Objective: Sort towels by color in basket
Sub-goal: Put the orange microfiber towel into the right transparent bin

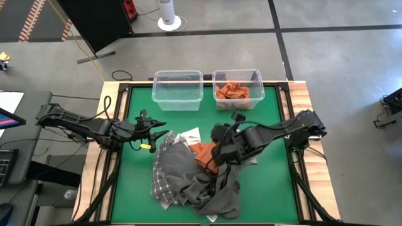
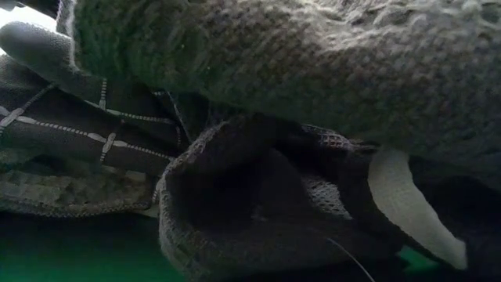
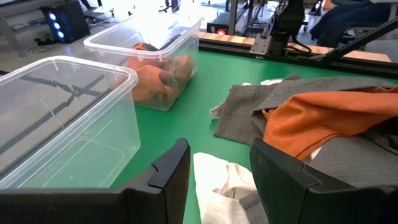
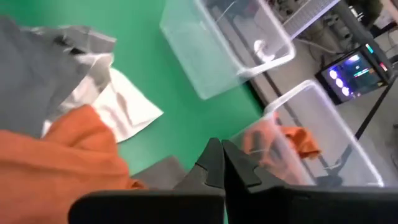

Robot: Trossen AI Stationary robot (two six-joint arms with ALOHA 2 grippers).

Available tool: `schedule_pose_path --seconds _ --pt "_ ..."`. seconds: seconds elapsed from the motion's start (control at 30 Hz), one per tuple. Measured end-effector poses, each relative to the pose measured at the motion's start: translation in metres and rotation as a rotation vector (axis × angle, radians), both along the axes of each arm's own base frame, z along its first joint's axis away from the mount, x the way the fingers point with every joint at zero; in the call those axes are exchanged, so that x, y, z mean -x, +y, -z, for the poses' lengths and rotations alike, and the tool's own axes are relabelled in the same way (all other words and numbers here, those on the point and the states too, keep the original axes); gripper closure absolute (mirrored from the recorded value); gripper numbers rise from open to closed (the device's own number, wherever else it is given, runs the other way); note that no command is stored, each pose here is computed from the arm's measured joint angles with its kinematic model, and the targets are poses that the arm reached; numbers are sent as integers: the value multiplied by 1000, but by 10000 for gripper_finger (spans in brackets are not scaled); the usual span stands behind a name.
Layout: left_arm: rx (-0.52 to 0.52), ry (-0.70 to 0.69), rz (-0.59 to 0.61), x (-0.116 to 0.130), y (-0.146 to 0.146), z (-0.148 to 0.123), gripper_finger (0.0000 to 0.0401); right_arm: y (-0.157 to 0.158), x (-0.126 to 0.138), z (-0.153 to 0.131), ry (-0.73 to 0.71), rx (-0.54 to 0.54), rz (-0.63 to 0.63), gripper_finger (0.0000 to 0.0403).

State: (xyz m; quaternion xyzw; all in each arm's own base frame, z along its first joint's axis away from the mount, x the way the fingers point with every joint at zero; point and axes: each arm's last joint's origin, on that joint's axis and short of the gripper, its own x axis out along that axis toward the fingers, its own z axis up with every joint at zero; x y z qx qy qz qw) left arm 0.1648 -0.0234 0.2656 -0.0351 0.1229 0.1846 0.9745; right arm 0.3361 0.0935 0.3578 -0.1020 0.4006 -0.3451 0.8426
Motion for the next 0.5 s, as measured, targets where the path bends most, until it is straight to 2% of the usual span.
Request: schedule_pose_path --seconds 0.17,0.5 --pt "0 0 0 0 0 0 241 -25 9 -22 -20 20 -2 390" --pt "-8 0 -18 0 1 0 241 -74 38 -76 -154 51 -31 390"
